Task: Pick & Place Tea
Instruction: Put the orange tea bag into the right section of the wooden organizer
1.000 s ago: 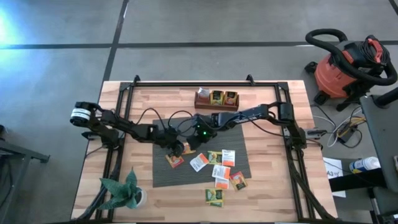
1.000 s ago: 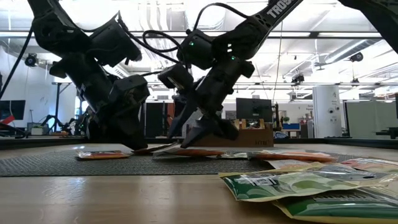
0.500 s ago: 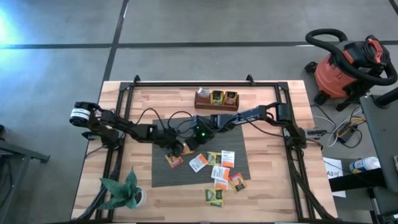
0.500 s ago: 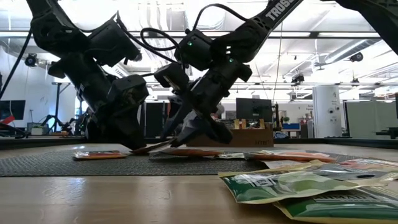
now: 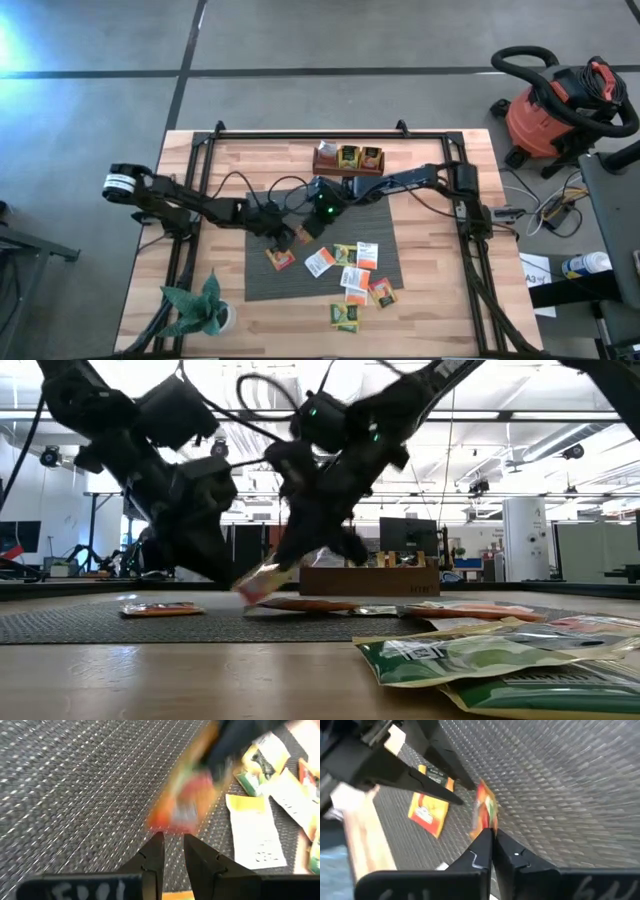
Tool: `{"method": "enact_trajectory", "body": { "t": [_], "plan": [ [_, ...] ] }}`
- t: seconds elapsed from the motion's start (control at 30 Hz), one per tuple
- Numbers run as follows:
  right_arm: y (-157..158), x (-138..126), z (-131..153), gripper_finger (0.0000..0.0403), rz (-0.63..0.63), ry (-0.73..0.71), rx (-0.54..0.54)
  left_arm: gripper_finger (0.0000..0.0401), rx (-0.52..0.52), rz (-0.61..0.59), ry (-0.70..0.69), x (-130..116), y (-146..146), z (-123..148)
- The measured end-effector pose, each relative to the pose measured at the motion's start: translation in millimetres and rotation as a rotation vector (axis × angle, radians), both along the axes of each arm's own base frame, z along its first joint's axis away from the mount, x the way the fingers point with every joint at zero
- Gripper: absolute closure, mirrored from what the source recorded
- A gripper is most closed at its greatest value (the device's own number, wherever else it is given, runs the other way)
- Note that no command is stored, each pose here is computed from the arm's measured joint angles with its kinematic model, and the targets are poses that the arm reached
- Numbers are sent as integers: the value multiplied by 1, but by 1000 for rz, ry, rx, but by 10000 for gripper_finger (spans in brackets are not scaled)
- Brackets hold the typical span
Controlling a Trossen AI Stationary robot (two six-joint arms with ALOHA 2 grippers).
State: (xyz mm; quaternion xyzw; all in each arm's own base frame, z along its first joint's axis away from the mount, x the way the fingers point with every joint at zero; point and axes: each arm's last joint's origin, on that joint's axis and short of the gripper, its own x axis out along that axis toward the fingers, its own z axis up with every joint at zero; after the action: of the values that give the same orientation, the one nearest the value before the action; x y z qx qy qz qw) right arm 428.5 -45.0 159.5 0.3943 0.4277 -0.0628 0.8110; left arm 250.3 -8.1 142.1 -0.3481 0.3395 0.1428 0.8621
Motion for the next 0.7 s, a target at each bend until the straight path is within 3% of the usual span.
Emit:
{"method": "enact_trajectory", "body": {
  "t": [0.27, 0.4, 0.57, 0.7],
  "plan": [
    [-44, -57, 82, 394, 127, 117, -445, 332, 53, 42, -68, -14, 2, 28],
    [-77, -94, 120, 394, 101, 220, -627, 332, 106, 76, -103, -17, 5, 37],
    [-120, -129, 139, 394, 105, 290, -744, 332, 109, 86, -119, -18, 6, 40],
    [-139, -140, 130, 394, 230, 357, -759, 332, 106, 89, -114, -17, 6, 38]
  ]
}}
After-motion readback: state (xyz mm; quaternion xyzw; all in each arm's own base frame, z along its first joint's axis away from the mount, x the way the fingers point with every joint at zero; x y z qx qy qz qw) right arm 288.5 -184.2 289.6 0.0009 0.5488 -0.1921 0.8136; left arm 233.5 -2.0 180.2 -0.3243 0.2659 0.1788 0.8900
